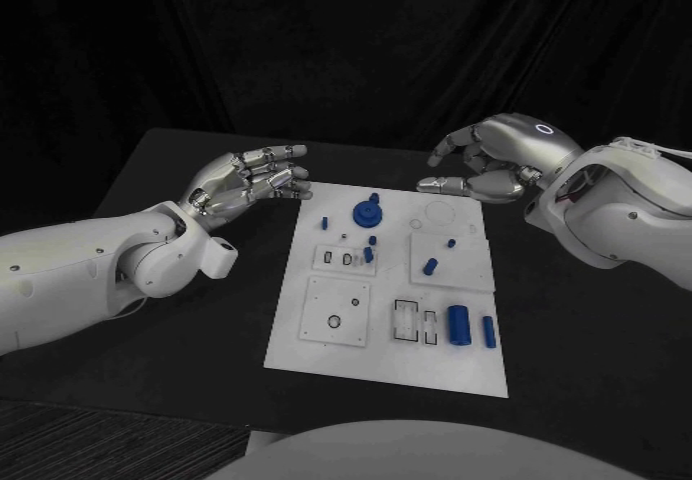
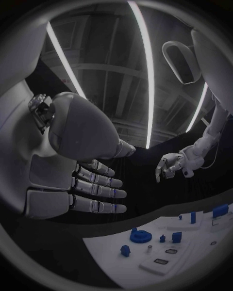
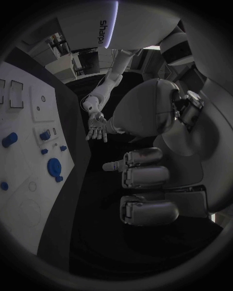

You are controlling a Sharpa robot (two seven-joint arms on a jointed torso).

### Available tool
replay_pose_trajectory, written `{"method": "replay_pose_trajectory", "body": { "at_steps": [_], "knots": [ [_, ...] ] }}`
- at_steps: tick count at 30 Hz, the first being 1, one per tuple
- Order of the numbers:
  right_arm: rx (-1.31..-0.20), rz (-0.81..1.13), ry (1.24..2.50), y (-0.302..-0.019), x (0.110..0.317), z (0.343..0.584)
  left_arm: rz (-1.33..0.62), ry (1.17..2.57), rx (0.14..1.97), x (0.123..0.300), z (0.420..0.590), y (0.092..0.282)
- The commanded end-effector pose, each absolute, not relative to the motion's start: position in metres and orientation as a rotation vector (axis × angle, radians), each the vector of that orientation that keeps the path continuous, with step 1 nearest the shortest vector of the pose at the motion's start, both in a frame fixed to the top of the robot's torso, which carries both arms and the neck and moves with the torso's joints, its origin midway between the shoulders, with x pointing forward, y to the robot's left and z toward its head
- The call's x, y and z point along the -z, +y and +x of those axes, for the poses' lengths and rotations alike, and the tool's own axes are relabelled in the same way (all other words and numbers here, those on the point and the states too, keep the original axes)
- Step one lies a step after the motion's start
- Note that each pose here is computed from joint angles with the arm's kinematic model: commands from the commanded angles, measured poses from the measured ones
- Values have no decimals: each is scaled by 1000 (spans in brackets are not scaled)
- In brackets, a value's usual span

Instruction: Assemble the parts on the task board

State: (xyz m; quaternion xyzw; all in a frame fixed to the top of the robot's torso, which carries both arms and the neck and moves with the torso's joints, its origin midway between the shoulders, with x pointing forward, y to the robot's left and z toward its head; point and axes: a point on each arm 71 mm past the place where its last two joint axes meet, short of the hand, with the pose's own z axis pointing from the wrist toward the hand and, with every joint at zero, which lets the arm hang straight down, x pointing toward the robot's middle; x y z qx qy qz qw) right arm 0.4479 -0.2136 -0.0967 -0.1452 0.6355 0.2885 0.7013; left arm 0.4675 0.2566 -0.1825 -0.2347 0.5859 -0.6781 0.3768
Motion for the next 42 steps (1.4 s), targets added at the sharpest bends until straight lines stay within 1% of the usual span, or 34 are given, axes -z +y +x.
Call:
{"method": "replay_pose_trajectory", "body": {
  "at_steps": [1, 9, 11, 13, 23, 25, 29, 38, 42],
  "knots": [
    [-693, -228, 1428, -222, 96, 451, -291, 1505, 1495, 171, 467, 248],
    [-699, -195, 1423, -234, 109, 454, 56, 1488, 1234, 152, 468, 225],
    [-698, -189, 1424, -236, 112, 454, 108, 1515, 1174, 151, 469, 219],
    [-694, -182, 1426, -239, 115, 453, 151, 1576, 1100, 152, 471, 211],
    [-670, -147, 1430, -249, 120, 452, 207, 1898, 790, 146, 481, 176],
    [-664, -142, 1441, -251, 123, 451, 229, 1994, 698, 145, 483, 168],
    [-658, -136, 1457, -251, 127, 451, 279, 2111, 547, 141, 488, 153],
    [-643, -123, 1494, -252, 134, 451, 313, 2184, 362, 137, 494, 131],
    [-632, -115, 1510, -254, 138, 451, 324, 2205, 310, 138, 497, 125]
  ]
}}
